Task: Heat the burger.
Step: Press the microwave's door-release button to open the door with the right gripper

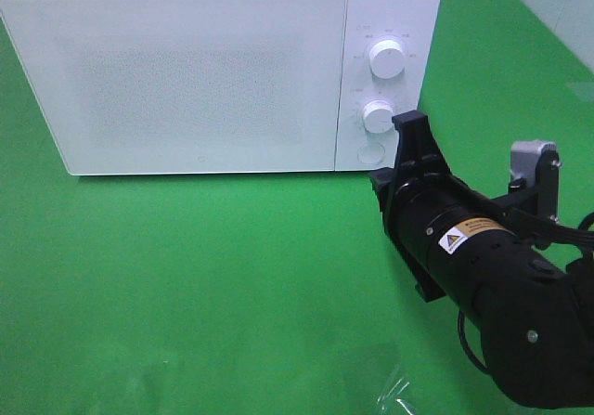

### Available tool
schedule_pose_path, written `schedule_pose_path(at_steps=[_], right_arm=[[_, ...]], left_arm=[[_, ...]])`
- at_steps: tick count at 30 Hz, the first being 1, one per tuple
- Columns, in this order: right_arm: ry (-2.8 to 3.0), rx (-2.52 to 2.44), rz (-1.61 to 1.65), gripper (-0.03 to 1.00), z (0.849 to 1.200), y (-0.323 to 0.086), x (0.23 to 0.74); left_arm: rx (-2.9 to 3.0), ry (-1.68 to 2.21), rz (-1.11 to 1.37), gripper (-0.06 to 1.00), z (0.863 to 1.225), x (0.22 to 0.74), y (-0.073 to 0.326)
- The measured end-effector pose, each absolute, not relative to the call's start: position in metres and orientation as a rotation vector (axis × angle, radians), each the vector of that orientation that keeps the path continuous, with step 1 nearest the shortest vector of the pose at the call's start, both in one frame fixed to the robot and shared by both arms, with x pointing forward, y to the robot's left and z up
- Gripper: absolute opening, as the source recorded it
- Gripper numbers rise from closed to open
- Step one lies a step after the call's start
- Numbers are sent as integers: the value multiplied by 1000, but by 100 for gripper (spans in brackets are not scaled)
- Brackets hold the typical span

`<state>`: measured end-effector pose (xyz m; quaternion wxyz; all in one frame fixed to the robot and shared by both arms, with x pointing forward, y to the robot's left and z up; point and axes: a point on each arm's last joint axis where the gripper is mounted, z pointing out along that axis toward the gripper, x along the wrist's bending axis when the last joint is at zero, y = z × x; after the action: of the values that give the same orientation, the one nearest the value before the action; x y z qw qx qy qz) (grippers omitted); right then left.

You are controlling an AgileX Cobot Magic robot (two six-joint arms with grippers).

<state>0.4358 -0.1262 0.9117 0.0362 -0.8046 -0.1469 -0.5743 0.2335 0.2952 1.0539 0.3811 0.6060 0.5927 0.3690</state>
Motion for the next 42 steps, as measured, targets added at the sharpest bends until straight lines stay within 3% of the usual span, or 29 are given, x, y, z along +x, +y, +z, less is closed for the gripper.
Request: schedule_pose_path(at_steps=[9,18,42], right_arm=[[-356,-2568,-1628,0,888,-130,445],[-295,-2555,-1649,0,896,-134,476],[-269,-2623,-1546,0,871,-135,532]], left_arm=[[1547,1513,942,97,1054,234,295],[1547,1513,942,97,1054,234,295],[1547,1513,942,97,1054,234,295]])
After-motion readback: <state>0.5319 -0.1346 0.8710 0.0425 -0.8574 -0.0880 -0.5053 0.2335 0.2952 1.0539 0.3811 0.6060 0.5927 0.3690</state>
